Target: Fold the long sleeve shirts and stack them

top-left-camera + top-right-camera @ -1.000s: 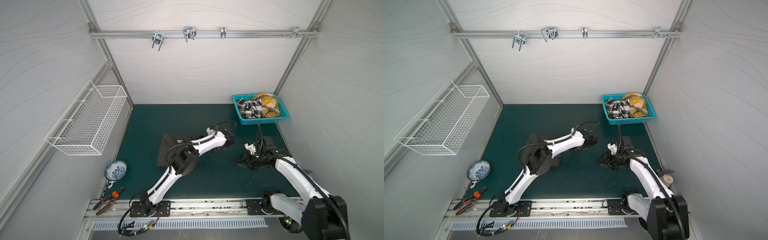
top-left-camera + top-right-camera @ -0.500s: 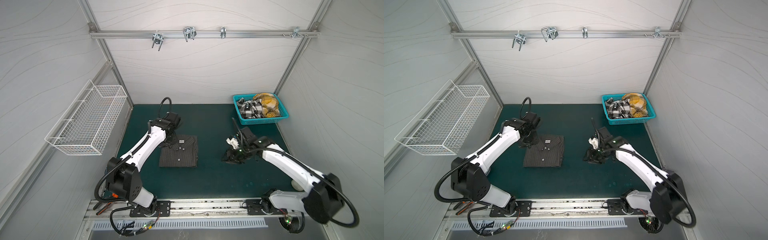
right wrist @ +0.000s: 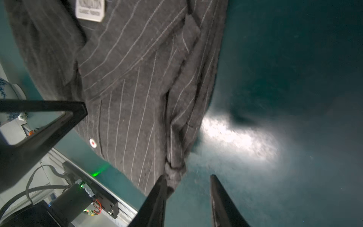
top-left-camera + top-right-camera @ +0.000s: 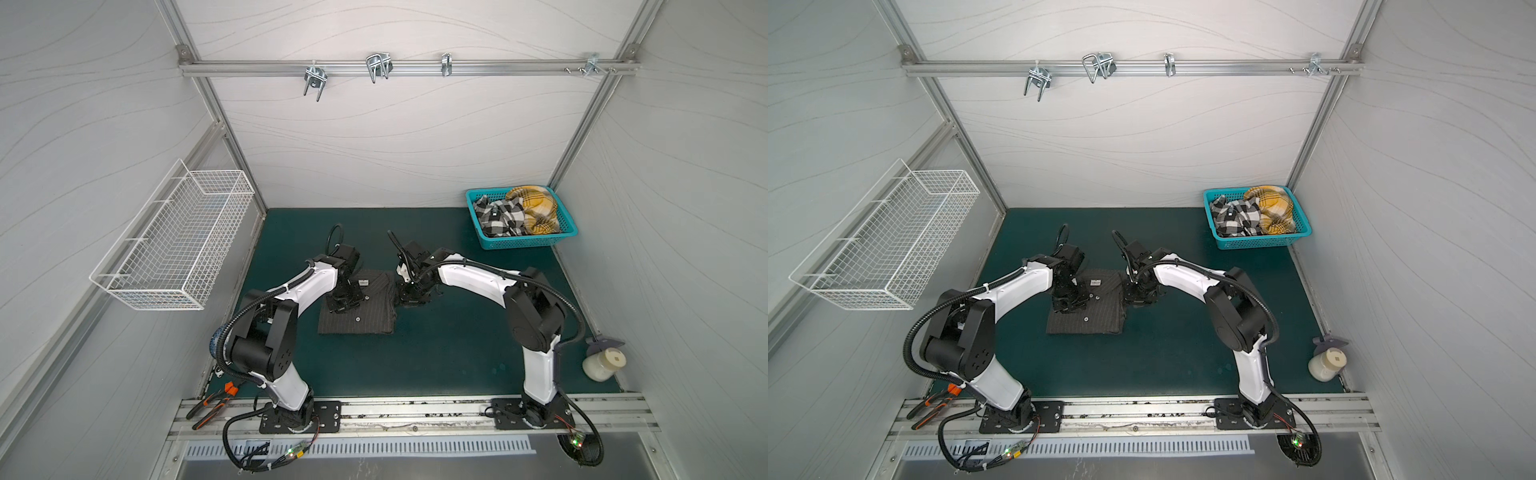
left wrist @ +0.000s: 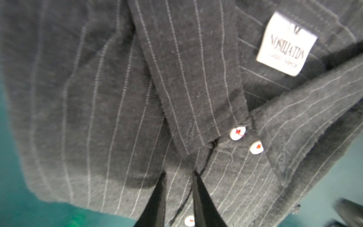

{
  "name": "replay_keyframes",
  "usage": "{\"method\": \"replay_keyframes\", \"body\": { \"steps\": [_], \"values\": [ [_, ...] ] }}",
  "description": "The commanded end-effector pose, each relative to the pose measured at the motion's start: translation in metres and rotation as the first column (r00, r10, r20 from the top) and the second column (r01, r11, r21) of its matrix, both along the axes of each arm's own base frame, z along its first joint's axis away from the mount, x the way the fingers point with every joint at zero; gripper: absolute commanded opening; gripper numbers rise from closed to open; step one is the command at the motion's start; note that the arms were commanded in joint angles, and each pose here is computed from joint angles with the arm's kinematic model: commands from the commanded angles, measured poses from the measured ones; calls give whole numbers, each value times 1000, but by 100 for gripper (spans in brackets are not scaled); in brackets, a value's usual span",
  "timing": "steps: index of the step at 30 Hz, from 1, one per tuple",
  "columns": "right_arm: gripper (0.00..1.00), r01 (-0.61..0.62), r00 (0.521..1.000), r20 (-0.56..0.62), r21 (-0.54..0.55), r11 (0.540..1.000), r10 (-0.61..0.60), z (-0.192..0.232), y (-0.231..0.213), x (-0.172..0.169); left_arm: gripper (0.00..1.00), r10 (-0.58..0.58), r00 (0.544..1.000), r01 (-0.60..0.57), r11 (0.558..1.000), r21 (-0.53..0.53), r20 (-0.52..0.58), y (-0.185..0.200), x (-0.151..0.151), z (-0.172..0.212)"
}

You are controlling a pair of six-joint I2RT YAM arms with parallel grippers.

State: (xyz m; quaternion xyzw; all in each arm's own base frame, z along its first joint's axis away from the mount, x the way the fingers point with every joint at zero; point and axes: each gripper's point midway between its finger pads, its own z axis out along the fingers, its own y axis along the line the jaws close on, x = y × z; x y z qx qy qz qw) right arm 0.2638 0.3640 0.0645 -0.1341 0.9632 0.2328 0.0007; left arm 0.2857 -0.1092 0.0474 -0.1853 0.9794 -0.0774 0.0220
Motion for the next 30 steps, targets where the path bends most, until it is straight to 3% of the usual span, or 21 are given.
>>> {"method": "replay_keyframes", "body": {
  "steps": [1,11,18,23,30],
  "values": [
    [38,-3,1000,-21,21,1000,3,-4,14,0,24,17,999,-14,998,-67,48,-11,11,7],
    [41,-13,999,-36,-5,1000,13,-13,21,-8,23,65,995,-53,986,-159,70,-10,13,20],
    [52,3,1000,-16,1,1000,-3,-1,14,-12,29,195,973,-173,971,-167,123,44,15,47],
    [48,-16,1000,-8,0,1000,16,3,21,-11,28,260,964,-247,954,-169,62,77,5,29],
    [40,-35,999,-39,-7,999,35,-12,30,-15,25,272,962,-270,950,-159,-9,82,-5,5]
  ]
}}
